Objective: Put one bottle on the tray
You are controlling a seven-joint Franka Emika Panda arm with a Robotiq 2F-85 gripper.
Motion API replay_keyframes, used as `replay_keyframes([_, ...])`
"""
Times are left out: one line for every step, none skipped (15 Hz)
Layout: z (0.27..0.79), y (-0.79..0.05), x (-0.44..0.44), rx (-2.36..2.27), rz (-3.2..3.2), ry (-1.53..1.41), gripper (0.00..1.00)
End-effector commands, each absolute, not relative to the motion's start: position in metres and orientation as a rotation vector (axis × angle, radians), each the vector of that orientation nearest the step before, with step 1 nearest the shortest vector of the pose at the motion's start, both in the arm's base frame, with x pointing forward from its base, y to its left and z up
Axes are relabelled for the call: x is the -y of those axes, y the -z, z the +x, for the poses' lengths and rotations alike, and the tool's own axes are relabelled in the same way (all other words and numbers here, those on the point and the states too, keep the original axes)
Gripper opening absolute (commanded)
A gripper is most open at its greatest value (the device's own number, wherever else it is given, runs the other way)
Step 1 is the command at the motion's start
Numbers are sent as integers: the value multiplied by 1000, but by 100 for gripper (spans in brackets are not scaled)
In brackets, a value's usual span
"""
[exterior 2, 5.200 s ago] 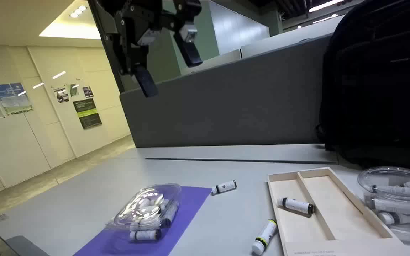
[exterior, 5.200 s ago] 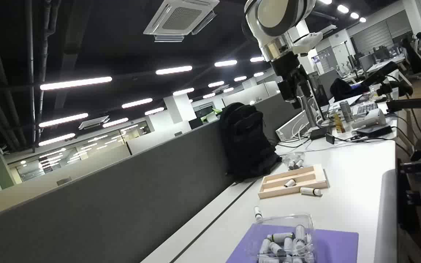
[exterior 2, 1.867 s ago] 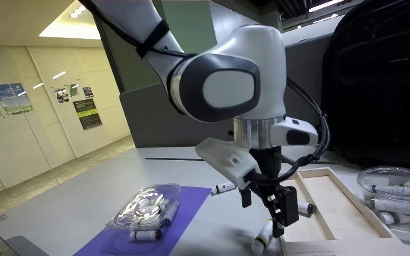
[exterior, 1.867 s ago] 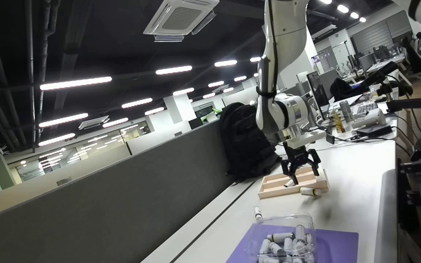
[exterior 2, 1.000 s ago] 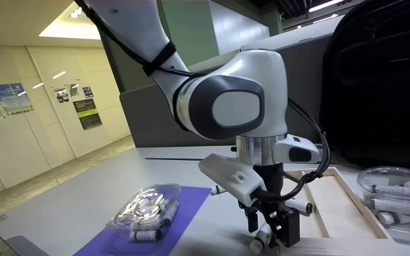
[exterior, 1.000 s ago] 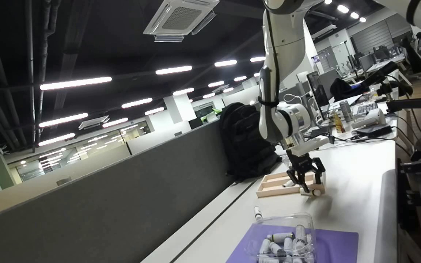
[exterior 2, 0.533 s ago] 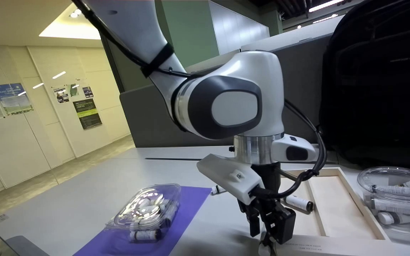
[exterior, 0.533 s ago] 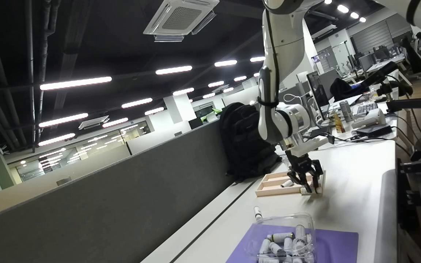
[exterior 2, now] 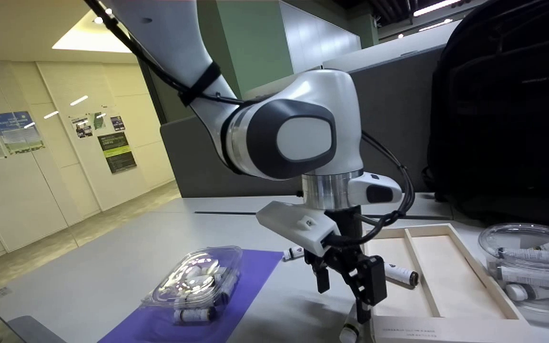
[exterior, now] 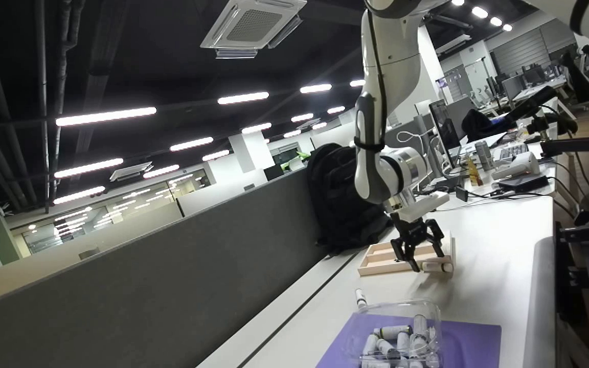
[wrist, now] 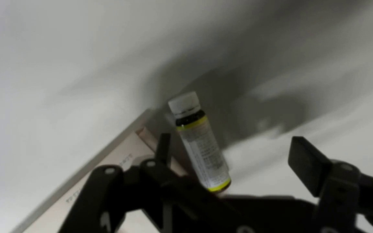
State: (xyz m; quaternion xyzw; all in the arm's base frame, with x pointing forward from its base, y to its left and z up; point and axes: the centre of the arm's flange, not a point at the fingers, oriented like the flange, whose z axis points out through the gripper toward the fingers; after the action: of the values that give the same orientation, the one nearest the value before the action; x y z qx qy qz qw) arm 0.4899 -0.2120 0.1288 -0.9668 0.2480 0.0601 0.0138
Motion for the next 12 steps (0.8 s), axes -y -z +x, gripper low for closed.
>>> replay_keyframes([502, -141, 208, -814, -3038, -183, 100])
replay_keyframes([503, -140, 208, -821, -3038, -186, 100])
replay_keyframes([502, -140, 207, -824, -3039, -191, 100])
replay_keyframes([499, -138, 205, -822, -3041, -199, 100])
replay_keyframes([494, -138, 202, -818, -3042, -202, 100])
replay_keyframes([488, -138, 200, -815, -3041, -198, 100])
replay_keyframes([483, -137, 199, -819, -3036, -202, 100])
replay_keyframes([477, -135, 199, -830, -3031, -206, 100])
replay_keyframes([473, -133, 199, -838, -3030, -210, 100])
replay_keyframes([469, -130, 201, -843, -3026, -228, 100])
replay_keyframes([465, -126, 201, -851, -3022, -241, 100])
replay_keyframes([461, -124, 202, -855, -3019, -250, 100])
